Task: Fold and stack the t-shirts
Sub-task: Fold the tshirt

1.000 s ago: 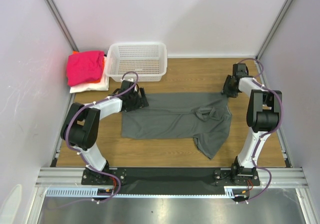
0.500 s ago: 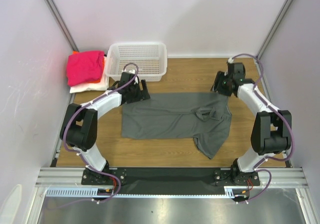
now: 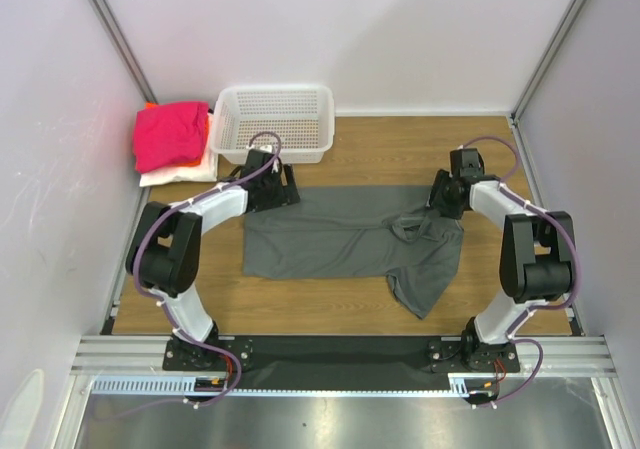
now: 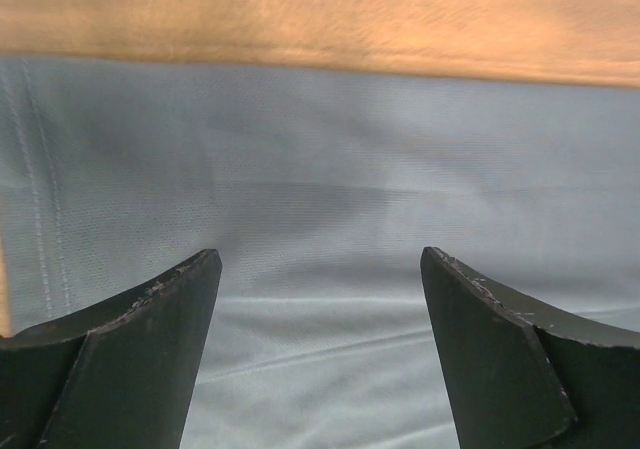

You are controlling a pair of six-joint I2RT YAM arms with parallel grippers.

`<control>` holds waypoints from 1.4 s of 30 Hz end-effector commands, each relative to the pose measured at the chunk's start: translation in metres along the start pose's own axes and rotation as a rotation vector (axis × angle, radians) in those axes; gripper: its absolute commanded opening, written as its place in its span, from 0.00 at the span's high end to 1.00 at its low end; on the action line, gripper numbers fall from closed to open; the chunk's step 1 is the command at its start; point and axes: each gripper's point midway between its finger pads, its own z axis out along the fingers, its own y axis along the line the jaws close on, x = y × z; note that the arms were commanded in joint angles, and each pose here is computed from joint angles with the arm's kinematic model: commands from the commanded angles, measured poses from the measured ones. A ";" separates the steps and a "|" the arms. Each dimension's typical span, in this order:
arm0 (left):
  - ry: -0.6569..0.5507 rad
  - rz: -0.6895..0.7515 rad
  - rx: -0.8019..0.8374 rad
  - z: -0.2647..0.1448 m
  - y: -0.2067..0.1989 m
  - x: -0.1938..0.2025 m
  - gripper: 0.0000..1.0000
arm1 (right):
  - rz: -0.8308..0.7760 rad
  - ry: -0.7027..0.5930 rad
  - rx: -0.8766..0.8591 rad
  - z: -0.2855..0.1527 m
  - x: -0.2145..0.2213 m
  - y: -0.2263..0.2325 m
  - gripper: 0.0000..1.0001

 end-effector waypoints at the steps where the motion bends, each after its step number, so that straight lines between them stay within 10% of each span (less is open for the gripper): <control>1: 0.001 -0.035 -0.011 0.012 0.006 0.007 0.13 | 0.014 -0.006 0.028 0.017 0.002 -0.008 0.48; 19: 0.035 -0.052 -0.080 0.015 0.034 0.025 0.13 | 0.055 -0.002 0.149 0.004 0.016 -0.061 0.50; 27: 0.001 -0.001 -0.025 0.007 0.022 0.011 0.13 | 0.008 -0.129 -0.082 -0.043 -0.035 -0.002 0.46; 37: -0.053 0.067 0.058 -0.014 -0.007 -0.014 0.11 | -0.064 -0.066 -0.208 -0.040 0.000 0.021 0.02; 42: -0.080 0.094 0.099 -0.028 -0.021 -0.021 0.10 | -0.066 -0.013 -0.301 -0.030 0.022 0.032 0.00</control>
